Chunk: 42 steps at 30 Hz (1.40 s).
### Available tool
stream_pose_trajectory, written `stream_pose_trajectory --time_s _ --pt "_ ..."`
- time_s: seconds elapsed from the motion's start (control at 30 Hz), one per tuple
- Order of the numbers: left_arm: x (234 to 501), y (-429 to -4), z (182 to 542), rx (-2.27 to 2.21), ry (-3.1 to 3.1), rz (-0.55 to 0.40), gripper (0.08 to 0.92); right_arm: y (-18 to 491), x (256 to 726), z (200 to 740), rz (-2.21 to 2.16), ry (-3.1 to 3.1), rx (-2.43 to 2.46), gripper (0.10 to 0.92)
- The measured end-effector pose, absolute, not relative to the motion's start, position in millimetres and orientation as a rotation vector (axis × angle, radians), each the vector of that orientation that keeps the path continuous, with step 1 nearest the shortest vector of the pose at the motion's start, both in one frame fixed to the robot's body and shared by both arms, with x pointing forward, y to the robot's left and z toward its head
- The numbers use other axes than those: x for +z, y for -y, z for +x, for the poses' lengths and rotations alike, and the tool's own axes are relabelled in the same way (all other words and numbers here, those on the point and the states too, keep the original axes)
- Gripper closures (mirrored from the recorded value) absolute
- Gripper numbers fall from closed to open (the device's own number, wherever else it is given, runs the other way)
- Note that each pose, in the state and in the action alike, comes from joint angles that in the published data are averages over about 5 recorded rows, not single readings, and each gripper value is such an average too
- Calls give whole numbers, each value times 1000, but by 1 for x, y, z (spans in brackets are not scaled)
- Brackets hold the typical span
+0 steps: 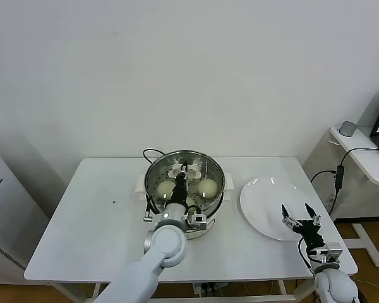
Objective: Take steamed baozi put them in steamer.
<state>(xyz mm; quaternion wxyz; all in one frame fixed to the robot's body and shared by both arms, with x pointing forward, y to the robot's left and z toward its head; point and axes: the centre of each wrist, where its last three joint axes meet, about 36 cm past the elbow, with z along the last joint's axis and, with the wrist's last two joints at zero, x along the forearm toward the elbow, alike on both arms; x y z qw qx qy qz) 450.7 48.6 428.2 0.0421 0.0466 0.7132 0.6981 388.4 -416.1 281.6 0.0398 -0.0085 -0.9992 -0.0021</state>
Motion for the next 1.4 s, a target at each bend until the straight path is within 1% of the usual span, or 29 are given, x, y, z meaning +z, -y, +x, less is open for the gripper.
stream_pose_trajectory --time_s 0.17,0.3,0.43,0.63,0.7,0.77,0.9,1.0,1.13,1.23,1.4 --pt "429 -55 446 2112 -2203 153 633 415 280 387 -24 3061 -13 200" --pt "436 -66 440 2049 -2253 200 512 416 280 386 -25 3060 -13 200" --pt "450 -82 435 1926 -2344 302 399 417 280 385 -22 3062 -16 200" --pt "482 -119 436 1613 -2545 513 231 417 282 386 -10 3068 -29 200" --pt "493 -134 439 1476 -2615 581 196 417 283 386 -5 3069 -36 200" --pt "504 -150 442 1332 -2679 632 183 416 285 386 0 3071 -42 200" --pt "523 -185 447 1023 -2800 686 177 415 292 389 7 3073 -40 200" --pt "531 -211 450 771 -2878 688 177 415 299 391 5 3074 -26 200" --pt "534 -244 449 486 -2955 635 177 417 307 392 -2 3073 1 200" --pt "529 -268 447 345 -2999 578 177 416 310 392 -6 3071 10 200" --pt "513 -301 439 215 -3062 462 177 415 315 388 -16 3072 14 200"
